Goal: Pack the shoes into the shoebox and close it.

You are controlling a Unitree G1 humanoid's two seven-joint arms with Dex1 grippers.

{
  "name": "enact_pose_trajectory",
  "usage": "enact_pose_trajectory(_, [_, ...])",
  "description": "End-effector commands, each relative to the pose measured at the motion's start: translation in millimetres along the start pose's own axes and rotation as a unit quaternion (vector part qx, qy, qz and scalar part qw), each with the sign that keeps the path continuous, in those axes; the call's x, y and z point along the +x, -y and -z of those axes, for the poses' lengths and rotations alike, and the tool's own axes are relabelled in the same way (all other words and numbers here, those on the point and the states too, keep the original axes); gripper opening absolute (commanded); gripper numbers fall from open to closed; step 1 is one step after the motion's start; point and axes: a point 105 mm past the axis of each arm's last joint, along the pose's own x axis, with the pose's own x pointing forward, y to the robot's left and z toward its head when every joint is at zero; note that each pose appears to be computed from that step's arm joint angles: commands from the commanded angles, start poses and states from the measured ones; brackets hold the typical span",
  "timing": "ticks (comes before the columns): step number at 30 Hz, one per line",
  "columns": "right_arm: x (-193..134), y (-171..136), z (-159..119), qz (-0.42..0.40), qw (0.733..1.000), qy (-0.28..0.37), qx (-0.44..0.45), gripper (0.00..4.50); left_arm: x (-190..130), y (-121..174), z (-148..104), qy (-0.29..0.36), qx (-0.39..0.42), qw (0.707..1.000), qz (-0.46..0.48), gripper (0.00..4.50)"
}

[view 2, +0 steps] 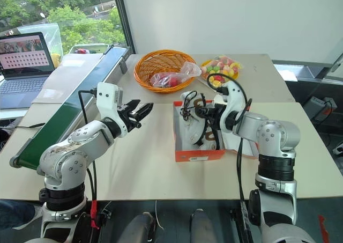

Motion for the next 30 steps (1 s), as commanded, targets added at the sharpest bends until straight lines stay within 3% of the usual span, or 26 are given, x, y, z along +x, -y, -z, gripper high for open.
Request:
enact_pose_trajectory(1, [3, -5, 0, -0.009, 1.000, 0.011, -0.021, 0.46, -2, 3, -17, 0.035, 0.013, 0.999, 0.002, 2.69])
enact_pose_trajectory(12, [26, -8, 9, 0.018, 0.994, -0.019, -0.104, 0.46, -16, -4, -18, 0.040, 0.047, 0.997, -0.035, 2.69])
enact_pose_trajectory(25, [61, 15, 19, 0.073, 0.957, -0.052, -0.277, 0.46, -23, -9, -21, 0.051, 0.057, 0.994, -0.073, 2.69])
enact_pose_trajectory(26, [61, 13, 19, 0.068, 0.955, -0.053, -0.283, 1.44, -22, -9, -21, 0.050, 0.058, 0.994, -0.072, 2.71])
enact_pose_trajectory(27, [61, 12, 19, 0.063, 0.953, -0.055, -0.290, 1.61, -22, -8, -21, 0.049, 0.060, 0.994, -0.071, 2.71])
enact_pose_trajectory(30, [59, 7, 18, 0.050, 0.949, -0.057, -0.306, 2.71, -20, -8, -22, 0.047, 0.068, 0.994, -0.066, 2.71])
